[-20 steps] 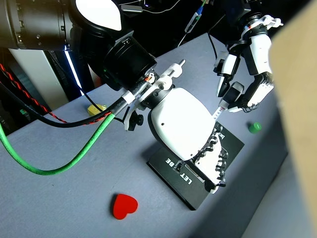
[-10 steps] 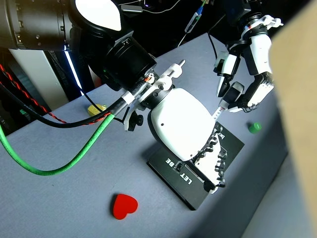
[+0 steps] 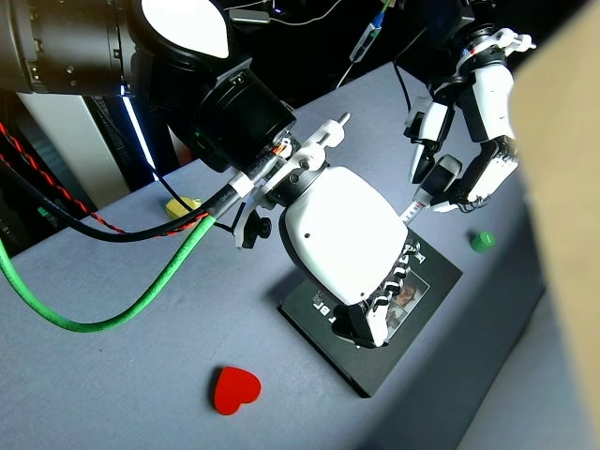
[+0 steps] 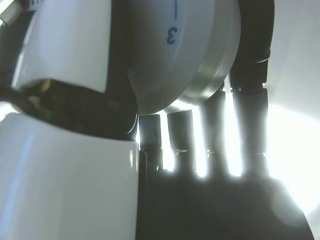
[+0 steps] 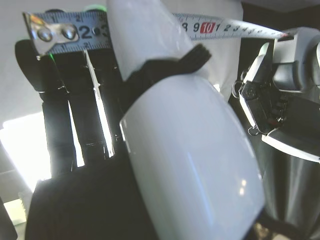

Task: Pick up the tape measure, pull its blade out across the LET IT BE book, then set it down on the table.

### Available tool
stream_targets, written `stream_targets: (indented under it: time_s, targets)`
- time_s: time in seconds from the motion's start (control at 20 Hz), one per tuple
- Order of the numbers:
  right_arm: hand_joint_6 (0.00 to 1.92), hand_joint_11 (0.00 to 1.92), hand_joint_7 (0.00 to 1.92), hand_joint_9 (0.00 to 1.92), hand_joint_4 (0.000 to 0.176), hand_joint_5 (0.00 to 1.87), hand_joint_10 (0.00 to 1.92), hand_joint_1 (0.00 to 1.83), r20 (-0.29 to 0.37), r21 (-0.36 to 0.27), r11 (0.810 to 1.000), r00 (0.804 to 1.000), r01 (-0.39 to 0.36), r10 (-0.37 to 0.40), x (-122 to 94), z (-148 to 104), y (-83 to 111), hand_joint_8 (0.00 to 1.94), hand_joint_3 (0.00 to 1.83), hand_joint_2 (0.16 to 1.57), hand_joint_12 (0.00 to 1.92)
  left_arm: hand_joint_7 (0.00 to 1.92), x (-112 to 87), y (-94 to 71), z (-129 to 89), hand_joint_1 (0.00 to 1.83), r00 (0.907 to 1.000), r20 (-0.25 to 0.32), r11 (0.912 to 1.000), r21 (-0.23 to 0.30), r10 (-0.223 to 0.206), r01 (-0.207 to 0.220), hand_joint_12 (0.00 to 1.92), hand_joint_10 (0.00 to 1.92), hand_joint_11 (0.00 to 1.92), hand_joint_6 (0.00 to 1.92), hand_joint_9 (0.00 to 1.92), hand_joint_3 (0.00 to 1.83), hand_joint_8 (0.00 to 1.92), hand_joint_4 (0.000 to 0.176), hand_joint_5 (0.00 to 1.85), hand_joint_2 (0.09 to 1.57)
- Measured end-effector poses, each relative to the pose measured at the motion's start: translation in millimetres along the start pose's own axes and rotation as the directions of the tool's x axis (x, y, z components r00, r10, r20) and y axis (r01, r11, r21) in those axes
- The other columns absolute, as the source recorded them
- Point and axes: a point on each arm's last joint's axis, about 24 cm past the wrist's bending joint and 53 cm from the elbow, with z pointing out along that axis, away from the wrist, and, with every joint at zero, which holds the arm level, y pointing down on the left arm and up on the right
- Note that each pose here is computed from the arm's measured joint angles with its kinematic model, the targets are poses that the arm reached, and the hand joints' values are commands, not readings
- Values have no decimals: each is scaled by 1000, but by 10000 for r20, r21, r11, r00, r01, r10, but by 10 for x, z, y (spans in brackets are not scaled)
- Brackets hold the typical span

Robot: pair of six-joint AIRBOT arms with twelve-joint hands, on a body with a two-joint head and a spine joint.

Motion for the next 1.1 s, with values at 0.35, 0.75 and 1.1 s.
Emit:
stream_targets:
  time_s: [0.35,0.75,1.1]
  targets:
    - [1033,644,1012,849,0,846,949,1233,204,-72,9999,9998,70,-69,-116,-15,-83,1109,1,1143,1468,1120,-7,-6,0,1391,9999,29,9999,26,-99,98,875,1061,1139,817,1065,0,753,0,922,1073]
    - [1059,628,952,766,0,782,1443,1357,272,-89,9996,9992,281,-278,-265,-28,-271,1115,1,1171,1439,1150,26,-58,4,1393,9997,6,9995,180,-252,252,863,1050,1136,797,1072,0,685,0,951,1063]
    - [1095,632,943,784,0,760,1447,1356,307,-202,9983,9981,538,-532,-360,-36,-369,1097,0,1173,1468,1179,17,-70,4,1393,9997,43,9994,233,-260,259,917,1068,1089,767,1058,0,640,0,973,1059]
